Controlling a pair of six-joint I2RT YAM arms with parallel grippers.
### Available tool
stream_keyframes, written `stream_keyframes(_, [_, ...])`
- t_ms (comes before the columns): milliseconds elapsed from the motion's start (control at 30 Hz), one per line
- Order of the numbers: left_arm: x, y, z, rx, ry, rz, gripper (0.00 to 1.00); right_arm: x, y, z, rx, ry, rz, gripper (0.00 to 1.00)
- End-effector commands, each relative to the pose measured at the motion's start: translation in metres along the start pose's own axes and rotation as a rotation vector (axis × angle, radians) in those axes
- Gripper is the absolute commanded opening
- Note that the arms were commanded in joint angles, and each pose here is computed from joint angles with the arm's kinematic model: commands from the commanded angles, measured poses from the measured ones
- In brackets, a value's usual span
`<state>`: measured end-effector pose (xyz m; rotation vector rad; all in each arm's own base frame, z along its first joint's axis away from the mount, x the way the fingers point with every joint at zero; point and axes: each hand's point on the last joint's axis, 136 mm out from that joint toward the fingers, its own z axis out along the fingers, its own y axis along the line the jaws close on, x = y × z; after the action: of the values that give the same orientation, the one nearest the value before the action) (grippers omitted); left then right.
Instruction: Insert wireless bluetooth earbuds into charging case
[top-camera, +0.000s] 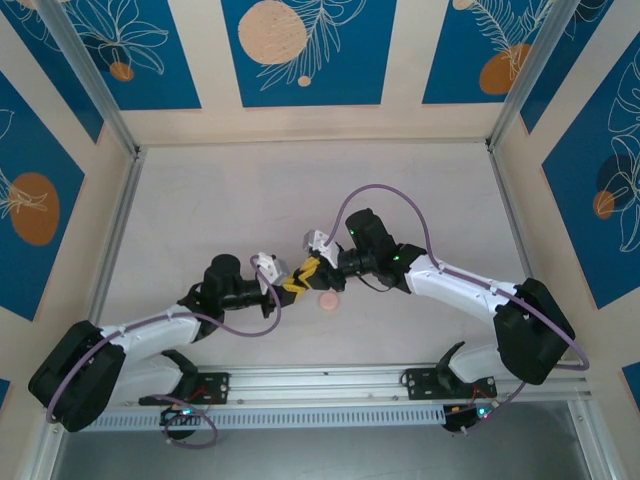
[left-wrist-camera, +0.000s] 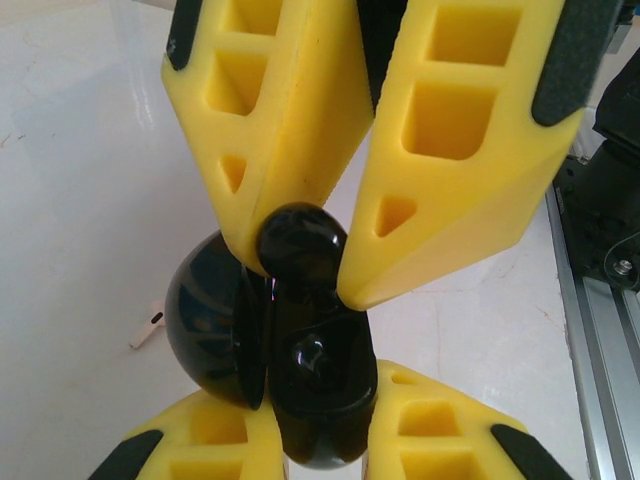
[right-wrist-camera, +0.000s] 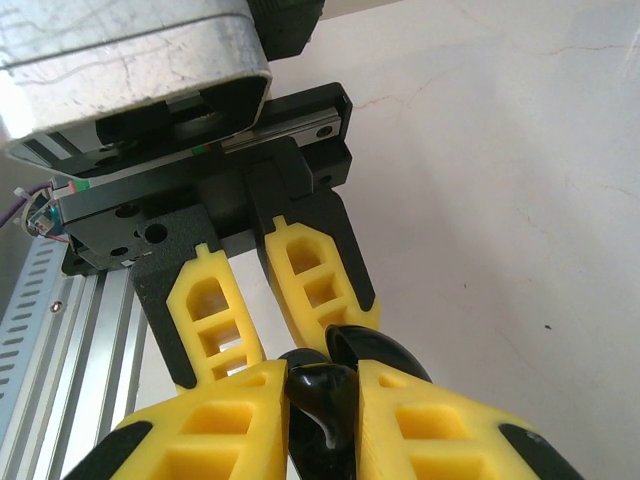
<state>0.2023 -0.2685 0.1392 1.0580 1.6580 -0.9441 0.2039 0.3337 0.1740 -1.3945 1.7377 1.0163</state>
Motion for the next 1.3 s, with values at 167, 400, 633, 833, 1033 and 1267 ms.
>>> stream_keyframes(167, [-0.022, -0.002, -0.005, 0.002, -0.074, 0.064, 0.12, -0.002, 0.009, -0.001, -0.035, 0.003, 0.007, 0.21])
stream_keyframes(400, [-0.021, -0.001, -0.006, -0.010, -0.070, 0.074, 0.12, -0.011, 0.011, -0.006, -0.035, -0.024, 0.008, 0.21])
stream_keyframes(633, [-0.021, 0.000, -0.006, -0.015, -0.071, 0.079, 0.12, -0.017, 0.010, -0.008, -0.045, -0.049, 0.020, 0.21])
stream_keyframes(833, [-0.024, 0.000, -0.005, -0.011, -0.081, 0.085, 0.12, -0.020, 0.010, -0.011, -0.050, -0.061, 0.018, 0.21])
stream_keyframes(1033, [-0.026, -0.001, -0.004, 0.001, -0.090, 0.084, 0.12, -0.016, 0.008, -0.009, -0.056, -0.052, 0.021, 0.21])
stream_keyframes(1267, [-0.030, -0.003, -0.005, 0.011, -0.110, 0.087, 0.12, -0.010, 0.008, -0.005, -0.072, -0.035, 0.024, 0.21])
